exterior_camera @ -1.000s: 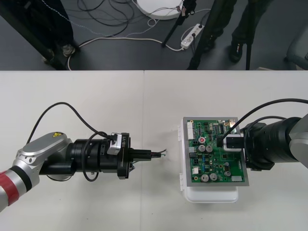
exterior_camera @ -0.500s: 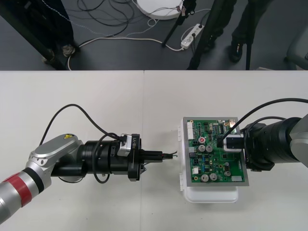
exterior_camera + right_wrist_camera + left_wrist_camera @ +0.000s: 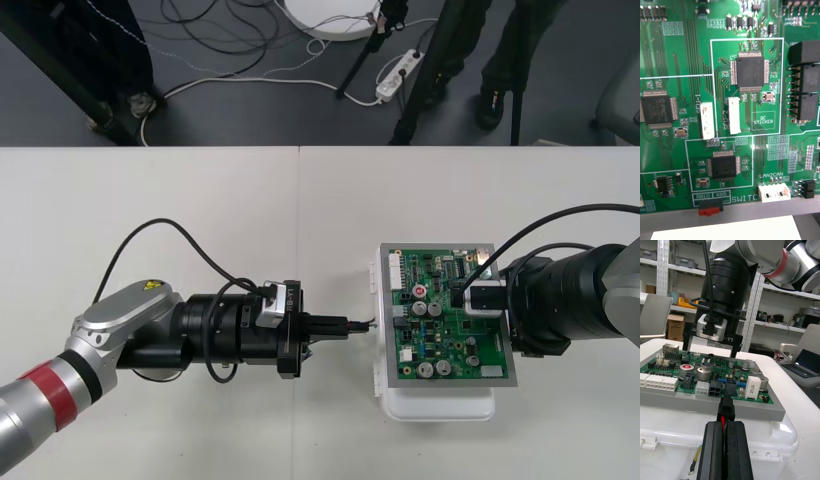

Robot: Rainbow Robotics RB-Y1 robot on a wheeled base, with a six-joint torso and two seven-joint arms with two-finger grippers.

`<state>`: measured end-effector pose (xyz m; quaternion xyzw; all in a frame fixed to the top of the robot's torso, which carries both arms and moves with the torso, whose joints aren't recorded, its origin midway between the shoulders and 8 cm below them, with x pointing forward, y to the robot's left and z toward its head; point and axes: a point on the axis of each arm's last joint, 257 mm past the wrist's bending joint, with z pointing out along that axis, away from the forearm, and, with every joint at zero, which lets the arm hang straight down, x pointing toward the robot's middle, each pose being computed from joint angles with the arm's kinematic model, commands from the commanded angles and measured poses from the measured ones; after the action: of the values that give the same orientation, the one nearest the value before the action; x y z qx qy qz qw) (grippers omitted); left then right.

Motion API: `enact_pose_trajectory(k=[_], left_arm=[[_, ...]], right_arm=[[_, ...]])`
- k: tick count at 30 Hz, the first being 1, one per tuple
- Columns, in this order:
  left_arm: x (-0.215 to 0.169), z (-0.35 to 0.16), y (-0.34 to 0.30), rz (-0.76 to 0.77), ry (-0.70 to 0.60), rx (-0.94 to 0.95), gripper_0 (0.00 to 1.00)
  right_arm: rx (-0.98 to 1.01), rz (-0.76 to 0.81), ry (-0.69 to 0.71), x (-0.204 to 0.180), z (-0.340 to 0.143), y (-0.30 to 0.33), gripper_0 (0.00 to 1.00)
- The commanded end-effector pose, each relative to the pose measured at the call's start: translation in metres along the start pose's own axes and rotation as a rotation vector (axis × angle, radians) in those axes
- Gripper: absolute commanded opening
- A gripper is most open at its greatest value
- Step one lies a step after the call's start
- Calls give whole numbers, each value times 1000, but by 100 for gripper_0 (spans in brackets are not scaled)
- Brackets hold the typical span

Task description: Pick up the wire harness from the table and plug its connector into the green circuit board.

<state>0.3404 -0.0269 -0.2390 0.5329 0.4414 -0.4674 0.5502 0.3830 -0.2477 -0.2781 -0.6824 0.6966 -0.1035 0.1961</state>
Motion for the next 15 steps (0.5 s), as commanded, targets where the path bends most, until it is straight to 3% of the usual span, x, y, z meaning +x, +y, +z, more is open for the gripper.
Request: enact_pose_trajectory(k=[1, 15], left_arm=[[-15, 18, 18, 126, -19, -43, 0], [-13, 33, 22, 136, -10, -57, 0]], right_arm=[[-3, -59, 22, 6, -7, -5, 100], [-50, -56, 36, 10, -7, 7, 100]])
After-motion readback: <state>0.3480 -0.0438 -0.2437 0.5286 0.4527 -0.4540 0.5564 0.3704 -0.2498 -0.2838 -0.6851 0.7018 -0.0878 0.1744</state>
